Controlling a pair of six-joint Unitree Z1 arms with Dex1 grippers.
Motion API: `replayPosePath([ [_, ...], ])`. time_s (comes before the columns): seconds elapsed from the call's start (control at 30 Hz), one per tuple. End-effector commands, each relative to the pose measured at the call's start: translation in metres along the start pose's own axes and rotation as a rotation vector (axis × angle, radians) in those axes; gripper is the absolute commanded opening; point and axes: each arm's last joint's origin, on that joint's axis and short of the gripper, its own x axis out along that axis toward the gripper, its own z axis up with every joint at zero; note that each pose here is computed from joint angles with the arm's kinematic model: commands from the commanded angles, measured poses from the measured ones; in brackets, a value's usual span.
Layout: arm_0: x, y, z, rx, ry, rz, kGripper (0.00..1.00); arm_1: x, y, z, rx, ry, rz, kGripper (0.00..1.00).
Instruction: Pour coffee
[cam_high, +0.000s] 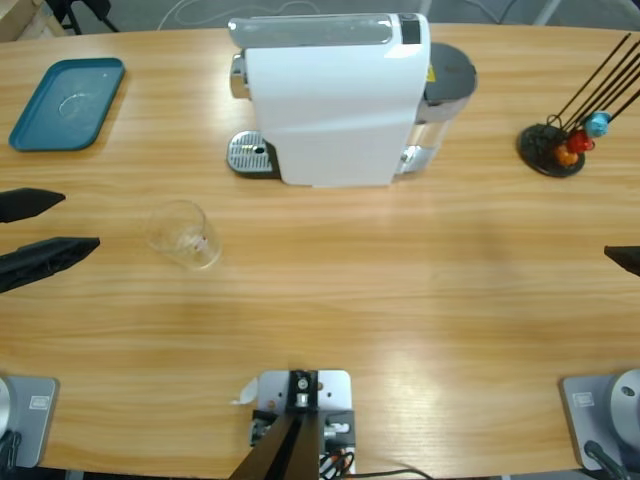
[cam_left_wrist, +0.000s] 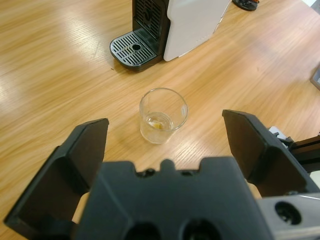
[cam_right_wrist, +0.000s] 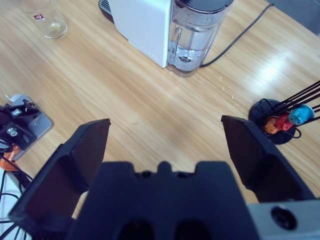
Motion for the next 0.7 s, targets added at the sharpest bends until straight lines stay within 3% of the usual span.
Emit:
replayPosePath([
  [0.03,0.0,0.001,-0.011,-0.011,0.014,0.006,1.0,0.005,0.001,-0.002,-0.012,0.027,0.003,1.0],
  [0.4,0.005,0.002,-0.001,-0.067,0.02,0.044,1.0,0.004,0.001,-0.003,-0.013,0.023,0.003,1.0],
  [0.5,0.011,0.005,0.032,-0.165,0.029,0.076,1.0,0.005,0.001,-0.002,-0.013,0.026,0.004,1.0],
  [0.6,0.047,0.01,0.085,-0.266,0.127,0.02,1.0,0.005,0.001,-0.002,-0.013,0.029,0.004,1.0],
  [0.7,0.086,0.022,0.127,-0.43,0.168,-0.048,1.0,0.005,0.001,-0.002,-0.013,0.029,0.004,1.0],
])
